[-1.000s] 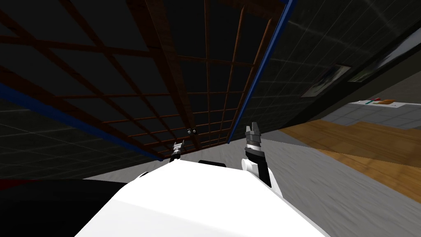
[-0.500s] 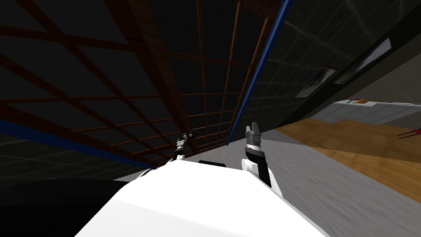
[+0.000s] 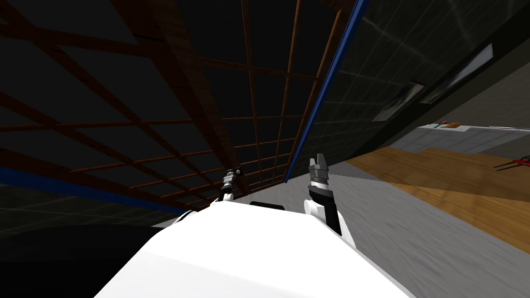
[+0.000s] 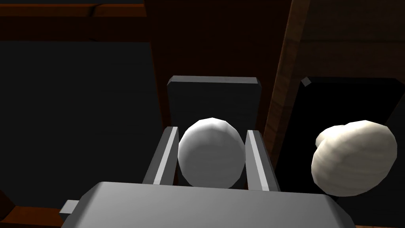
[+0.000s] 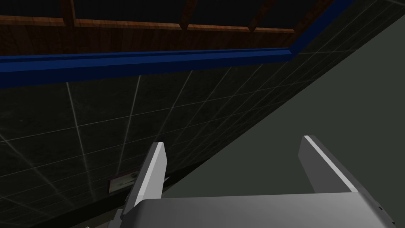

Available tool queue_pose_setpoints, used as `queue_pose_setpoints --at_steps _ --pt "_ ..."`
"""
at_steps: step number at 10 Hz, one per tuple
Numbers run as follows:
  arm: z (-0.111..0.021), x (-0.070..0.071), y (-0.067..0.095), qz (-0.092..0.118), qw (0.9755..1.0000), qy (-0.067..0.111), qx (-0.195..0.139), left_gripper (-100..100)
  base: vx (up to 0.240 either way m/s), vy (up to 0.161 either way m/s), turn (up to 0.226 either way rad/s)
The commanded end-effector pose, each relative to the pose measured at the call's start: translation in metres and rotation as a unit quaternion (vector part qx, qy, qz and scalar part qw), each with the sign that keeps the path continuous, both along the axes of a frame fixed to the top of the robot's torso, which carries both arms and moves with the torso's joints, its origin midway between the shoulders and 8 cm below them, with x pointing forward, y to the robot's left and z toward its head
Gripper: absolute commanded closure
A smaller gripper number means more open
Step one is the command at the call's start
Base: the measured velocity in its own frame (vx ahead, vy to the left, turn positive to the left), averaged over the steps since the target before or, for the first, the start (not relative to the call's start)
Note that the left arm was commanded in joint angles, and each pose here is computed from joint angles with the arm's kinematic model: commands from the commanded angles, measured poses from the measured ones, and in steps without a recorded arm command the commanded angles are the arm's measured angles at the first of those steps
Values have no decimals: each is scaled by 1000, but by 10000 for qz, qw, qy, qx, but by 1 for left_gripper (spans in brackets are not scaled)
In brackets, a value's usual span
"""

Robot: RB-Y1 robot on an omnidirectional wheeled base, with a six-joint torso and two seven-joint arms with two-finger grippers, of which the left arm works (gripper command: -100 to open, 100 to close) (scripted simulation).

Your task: Pull the door open

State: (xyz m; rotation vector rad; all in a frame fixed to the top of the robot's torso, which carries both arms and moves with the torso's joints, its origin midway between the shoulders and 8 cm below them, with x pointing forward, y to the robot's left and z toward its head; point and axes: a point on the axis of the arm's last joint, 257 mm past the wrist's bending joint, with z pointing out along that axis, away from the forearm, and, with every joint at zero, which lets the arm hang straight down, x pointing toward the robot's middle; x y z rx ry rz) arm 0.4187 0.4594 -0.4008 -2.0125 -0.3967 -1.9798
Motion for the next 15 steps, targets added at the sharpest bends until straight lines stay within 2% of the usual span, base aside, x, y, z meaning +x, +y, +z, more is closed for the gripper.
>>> queue_pose_setpoints --at_steps 1,3,4,6,7,8,9,11,13,14,15 --pt "0 -1 1 2 10000 10 4 100 -8 4 -7" --pt "0 -1 1 2 10000 10 4 100 0 0 0" --pt "-12 -17 11 98 9998 170 23 100 -95 -27 61" --pt "-12 -17 11 98 9998 170 23 100 -102 -4 24" --pt "-17 -26 17 157 9995 257 35 100 -98 -21 36" --pt "-17 -26 17 157 9995 257 35 100 -95 -21 39" --pt "-12 -22 15 132 9997 179 32 100 -61 -4 2" --pt "-23 -36 23 215 9992 343 49 100 -34 8 25" --pt "-18 -32 21 193 9994 275 45 100 -51 11 22" --pt "-22 -35 23 213 9992 335 48 100 -13 -12 -7" --pt "-28 -45 29 272 9987 428 62 100 -55 -10 13"
